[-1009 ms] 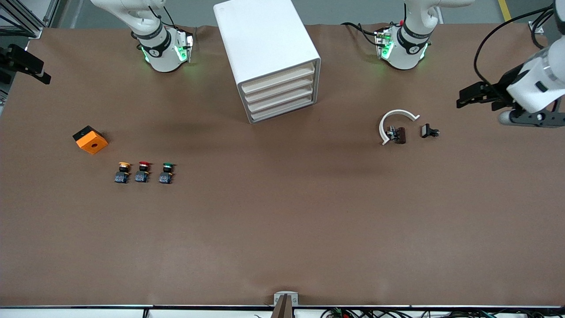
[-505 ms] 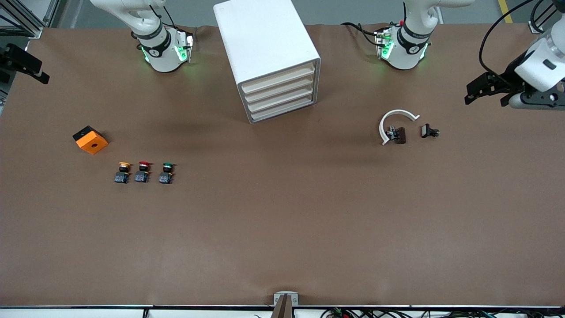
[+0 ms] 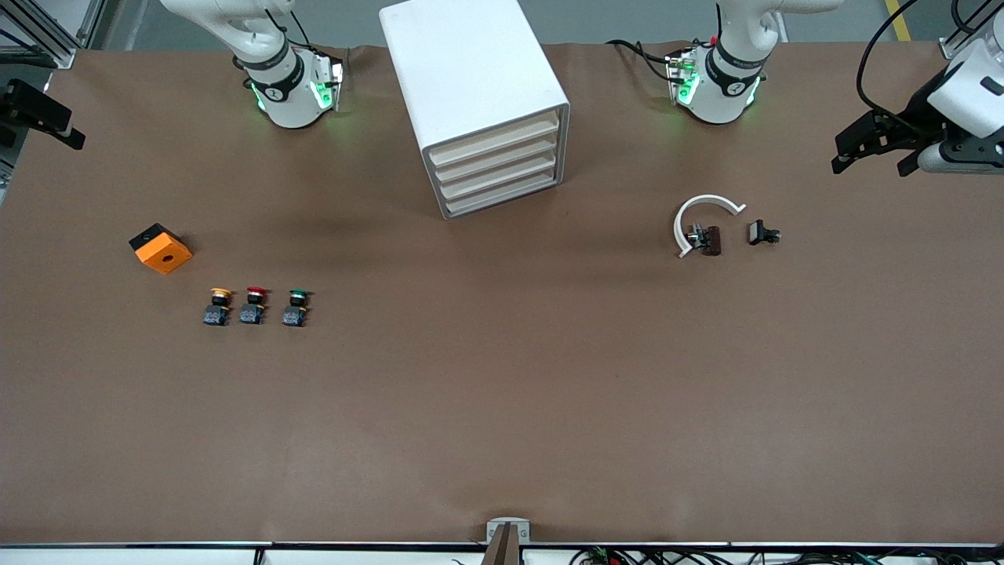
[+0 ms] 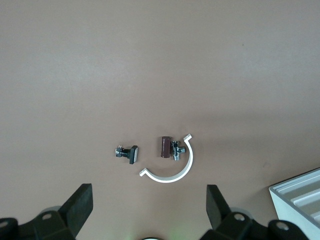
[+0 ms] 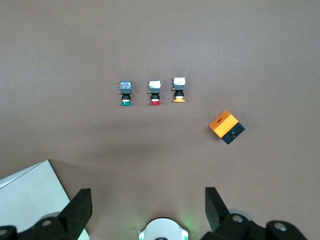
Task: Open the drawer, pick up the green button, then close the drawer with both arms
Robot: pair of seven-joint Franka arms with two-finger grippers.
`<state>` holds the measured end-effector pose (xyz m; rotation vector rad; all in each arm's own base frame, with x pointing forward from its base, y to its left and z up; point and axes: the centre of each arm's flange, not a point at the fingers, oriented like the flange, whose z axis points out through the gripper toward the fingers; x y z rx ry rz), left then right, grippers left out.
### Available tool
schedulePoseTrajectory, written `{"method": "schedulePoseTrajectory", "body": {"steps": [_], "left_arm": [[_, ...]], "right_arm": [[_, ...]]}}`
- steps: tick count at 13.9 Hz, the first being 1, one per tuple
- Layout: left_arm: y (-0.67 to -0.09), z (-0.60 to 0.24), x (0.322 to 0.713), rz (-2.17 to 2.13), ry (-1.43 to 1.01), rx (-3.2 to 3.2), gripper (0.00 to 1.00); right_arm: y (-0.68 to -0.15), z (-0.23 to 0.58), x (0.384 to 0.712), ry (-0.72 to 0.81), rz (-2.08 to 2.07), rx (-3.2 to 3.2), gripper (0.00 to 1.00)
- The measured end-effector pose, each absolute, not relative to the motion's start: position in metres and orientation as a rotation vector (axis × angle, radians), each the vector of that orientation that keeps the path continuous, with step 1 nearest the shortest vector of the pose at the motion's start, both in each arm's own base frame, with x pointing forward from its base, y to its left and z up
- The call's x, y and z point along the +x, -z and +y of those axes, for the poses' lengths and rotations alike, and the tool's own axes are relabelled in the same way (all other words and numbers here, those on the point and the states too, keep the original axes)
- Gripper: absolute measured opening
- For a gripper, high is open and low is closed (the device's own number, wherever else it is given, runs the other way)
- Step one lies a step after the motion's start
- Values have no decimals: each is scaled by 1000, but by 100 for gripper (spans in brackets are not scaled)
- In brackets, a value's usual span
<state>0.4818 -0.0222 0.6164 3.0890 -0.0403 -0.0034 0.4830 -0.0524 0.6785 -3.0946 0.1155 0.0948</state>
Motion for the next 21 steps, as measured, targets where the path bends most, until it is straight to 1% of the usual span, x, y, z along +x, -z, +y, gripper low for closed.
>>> {"method": "schedulePoseTrajectory", "body": {"steps": [11,21], "left_arm": [[-627,-21,478,-22,31,3089,100],[-630,-22,479,-16,23,3090,100]], "right_arm": [[-679,-57,482,-92,116,-3096,100],[-680,-57,485,-58,115,-3098,100]]}}
